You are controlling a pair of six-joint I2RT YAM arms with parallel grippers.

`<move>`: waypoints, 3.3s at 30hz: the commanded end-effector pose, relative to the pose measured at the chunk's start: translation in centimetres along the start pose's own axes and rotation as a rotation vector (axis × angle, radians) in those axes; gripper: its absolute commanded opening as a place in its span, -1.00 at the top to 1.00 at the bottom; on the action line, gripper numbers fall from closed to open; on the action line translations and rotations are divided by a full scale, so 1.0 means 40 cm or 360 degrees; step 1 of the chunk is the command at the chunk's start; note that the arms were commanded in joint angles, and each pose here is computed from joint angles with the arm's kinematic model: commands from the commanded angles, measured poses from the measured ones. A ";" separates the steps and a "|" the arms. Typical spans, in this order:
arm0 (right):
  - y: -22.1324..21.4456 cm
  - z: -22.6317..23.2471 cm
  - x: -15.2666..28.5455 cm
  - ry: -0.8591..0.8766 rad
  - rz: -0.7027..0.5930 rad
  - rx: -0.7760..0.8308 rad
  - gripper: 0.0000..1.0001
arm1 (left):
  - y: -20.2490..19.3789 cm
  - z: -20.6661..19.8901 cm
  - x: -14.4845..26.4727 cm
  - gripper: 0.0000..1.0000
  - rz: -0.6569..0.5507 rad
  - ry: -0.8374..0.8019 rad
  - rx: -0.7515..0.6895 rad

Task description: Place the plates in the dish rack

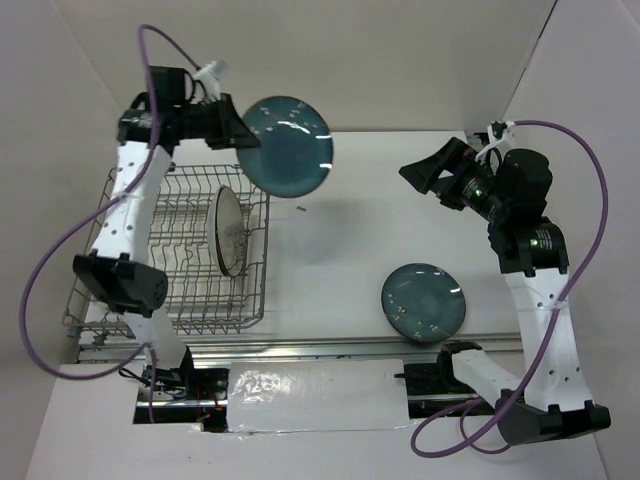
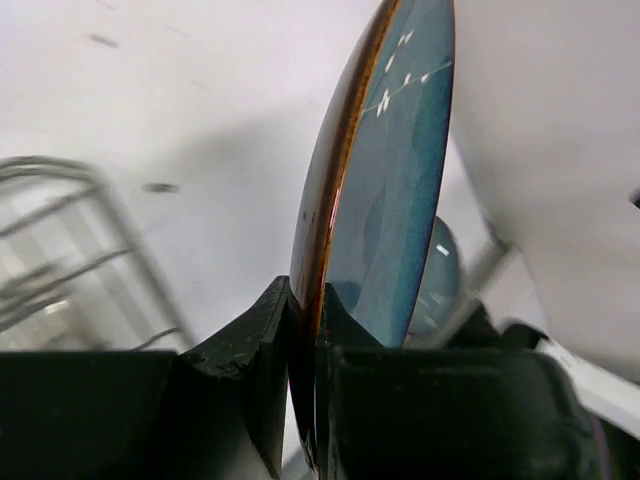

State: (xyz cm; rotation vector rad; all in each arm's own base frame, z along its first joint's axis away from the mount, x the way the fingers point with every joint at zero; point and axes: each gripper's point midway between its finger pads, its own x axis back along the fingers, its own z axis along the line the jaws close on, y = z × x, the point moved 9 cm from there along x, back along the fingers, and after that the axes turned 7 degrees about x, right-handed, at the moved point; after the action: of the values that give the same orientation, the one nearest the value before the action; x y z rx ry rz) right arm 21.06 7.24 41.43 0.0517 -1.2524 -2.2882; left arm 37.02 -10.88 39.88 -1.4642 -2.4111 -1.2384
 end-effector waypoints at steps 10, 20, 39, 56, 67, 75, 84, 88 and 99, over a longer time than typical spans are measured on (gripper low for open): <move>-0.019 -0.027 0.009 -0.0152 0.0077 0.0081 -0.99 | 0.034 0.028 0.493 1.00 -0.1233 0.1143 -0.0211; -0.025 -0.047 -0.061 -0.0078 0.0207 0.0024 -0.98 | 0.007 0.169 0.517 1.00 -0.1211 0.1630 -0.0361; -0.049 -0.057 -0.079 -0.0025 0.0279 0.0007 -0.98 | -0.125 0.190 0.376 1.00 -0.0852 0.1305 -0.0365; -0.055 -0.060 -0.090 -0.0005 0.0314 0.0001 -0.98 | -0.211 0.204 0.323 1.00 -0.0758 0.1392 -0.0398; -0.061 -0.065 -0.093 -0.0014 0.0325 -0.0007 -0.99 | -0.242 0.215 0.296 1.00 -0.0749 0.1494 -0.0459; -0.063 -0.068 -0.097 -0.0015 0.0331 -0.0011 -0.99 | -0.267 0.214 0.293 1.00 -0.0780 0.1623 -0.0523; -0.064 -0.067 -0.096 -0.0009 0.0330 -0.0016 -0.99 | -0.307 0.190 0.272 1.00 -0.0857 0.1823 -0.0399; -0.069 -0.072 -0.098 -0.0022 0.0340 -0.0018 -0.99 | -0.325 0.173 0.251 1.00 -0.0845 0.1868 -0.0383; -0.070 -0.074 -0.103 -0.0018 0.0342 -0.0019 -0.99 | -0.391 0.157 0.247 1.00 -0.0721 0.1949 -0.0097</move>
State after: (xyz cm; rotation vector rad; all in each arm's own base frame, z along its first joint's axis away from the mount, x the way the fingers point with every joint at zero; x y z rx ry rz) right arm 23.95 7.82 36.48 -0.1487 -1.1640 -2.1248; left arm 22.20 -3.94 28.10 -0.1609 -1.7138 -1.6584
